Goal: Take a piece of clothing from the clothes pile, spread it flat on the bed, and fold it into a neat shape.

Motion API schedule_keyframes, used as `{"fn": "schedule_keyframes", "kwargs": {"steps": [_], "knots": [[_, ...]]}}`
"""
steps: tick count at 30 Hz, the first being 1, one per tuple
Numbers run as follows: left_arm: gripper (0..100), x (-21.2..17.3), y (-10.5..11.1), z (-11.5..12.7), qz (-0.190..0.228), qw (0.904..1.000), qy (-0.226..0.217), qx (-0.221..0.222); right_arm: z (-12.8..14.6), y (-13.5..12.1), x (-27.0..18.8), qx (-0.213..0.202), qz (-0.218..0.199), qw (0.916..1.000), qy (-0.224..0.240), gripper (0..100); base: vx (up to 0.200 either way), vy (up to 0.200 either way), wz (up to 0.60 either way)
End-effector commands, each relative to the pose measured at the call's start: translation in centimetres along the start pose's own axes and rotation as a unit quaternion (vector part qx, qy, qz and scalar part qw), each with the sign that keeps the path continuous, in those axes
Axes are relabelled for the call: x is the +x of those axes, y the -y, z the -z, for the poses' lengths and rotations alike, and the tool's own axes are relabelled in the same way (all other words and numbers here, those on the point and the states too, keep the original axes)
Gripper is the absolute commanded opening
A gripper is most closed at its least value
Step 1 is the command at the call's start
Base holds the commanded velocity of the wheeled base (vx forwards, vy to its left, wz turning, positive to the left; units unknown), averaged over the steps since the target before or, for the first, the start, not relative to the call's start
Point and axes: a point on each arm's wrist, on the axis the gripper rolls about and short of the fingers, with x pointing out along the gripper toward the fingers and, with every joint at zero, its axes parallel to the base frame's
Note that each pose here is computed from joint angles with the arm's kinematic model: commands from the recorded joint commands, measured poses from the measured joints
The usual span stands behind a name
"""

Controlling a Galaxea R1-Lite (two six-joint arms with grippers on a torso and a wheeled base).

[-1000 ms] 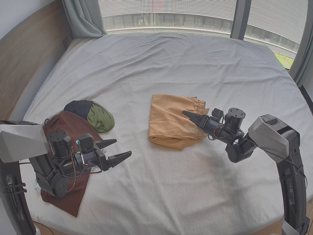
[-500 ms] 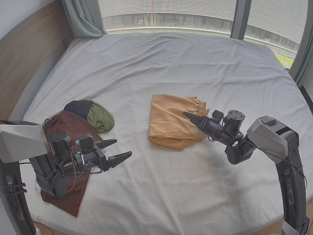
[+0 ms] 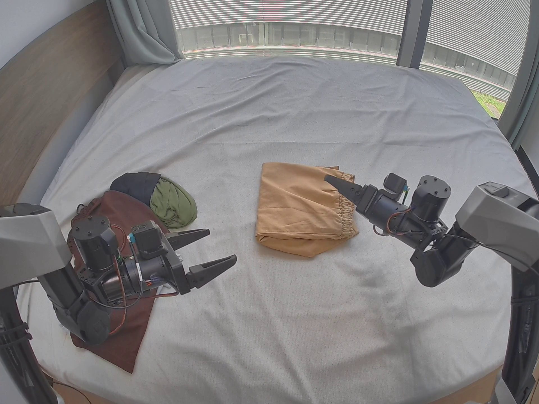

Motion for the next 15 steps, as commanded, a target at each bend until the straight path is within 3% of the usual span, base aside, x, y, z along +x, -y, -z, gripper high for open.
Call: {"fn": "schedule_keyframes", "kwargs": {"steps": [1, 15], "knots": [[100, -0.3, 3.8, -1.3, 0.04, 0.9991, 0.006, 0.015, -2.4, -5.0, -3.4, -0.038, -0.016, 0.999, 0.015, 100, 0.0, 0.0, 0.0], [100, -1.6, 8.1, -3.0, 0.083, 0.9953, 0.026, 0.042, -2.1, -10.8, -10.9, -0.121, -0.023, 0.9923, 0.013, 100, 0.0, 0.0, 0.0]]}}
